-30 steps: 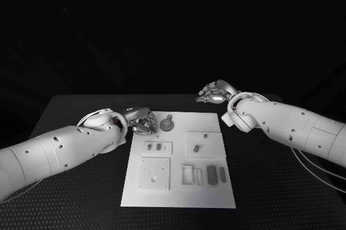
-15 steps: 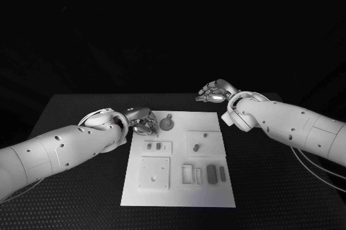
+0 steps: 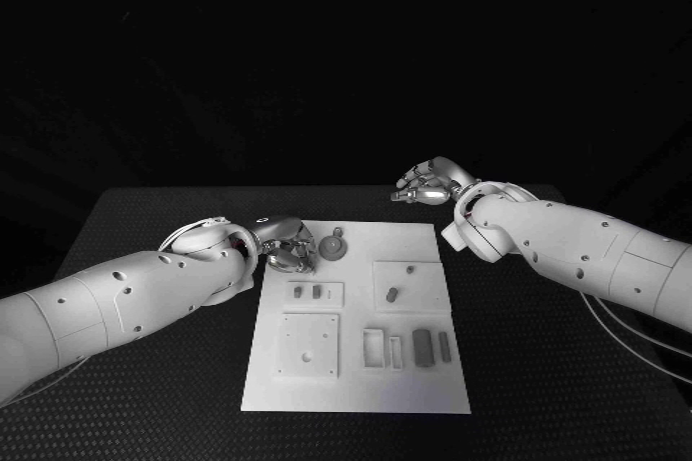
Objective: Assemble the parts on the task board
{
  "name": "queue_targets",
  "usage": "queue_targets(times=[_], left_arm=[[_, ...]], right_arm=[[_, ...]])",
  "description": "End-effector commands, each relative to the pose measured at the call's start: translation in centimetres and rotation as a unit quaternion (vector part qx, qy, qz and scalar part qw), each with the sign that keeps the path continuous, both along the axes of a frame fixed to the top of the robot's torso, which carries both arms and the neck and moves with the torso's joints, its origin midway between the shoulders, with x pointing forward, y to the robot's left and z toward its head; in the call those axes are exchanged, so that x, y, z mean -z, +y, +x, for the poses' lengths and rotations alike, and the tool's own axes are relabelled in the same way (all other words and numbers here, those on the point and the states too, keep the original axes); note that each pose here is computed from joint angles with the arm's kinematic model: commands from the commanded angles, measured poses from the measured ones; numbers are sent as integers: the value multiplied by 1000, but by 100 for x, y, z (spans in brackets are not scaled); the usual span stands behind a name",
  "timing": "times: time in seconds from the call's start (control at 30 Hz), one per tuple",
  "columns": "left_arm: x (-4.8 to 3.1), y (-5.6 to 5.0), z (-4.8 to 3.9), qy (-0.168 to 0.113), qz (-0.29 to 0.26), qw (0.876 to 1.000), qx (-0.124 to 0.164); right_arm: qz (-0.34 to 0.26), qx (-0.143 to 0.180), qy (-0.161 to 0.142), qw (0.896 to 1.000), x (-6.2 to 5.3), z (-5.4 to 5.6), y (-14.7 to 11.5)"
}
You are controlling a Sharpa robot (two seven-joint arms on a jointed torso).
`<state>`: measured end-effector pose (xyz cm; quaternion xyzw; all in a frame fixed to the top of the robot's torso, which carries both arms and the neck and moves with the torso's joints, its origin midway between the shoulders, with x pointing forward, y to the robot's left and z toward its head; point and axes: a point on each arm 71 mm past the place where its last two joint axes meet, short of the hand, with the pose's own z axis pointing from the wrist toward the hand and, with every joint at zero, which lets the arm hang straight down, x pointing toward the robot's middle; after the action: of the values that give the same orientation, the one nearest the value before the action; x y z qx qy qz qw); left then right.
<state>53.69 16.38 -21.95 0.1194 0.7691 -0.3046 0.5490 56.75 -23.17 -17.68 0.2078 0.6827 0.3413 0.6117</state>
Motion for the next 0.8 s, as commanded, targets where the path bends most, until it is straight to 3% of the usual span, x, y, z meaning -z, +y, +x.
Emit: queue_targets(times=[0.03,0.43,0.8], left_arm=[[17,-13,-5,13,3,1000,3],[32,-21,-2,18,6,1000,6],[104,-51,-20,24,9,1000,9]], right_arm=[[0,-8,-1,1000,-2,-4,15],[-1,-8,-1,1000,-2,-5,13],[-1,-8,-1,1000,-2,-5,12]])
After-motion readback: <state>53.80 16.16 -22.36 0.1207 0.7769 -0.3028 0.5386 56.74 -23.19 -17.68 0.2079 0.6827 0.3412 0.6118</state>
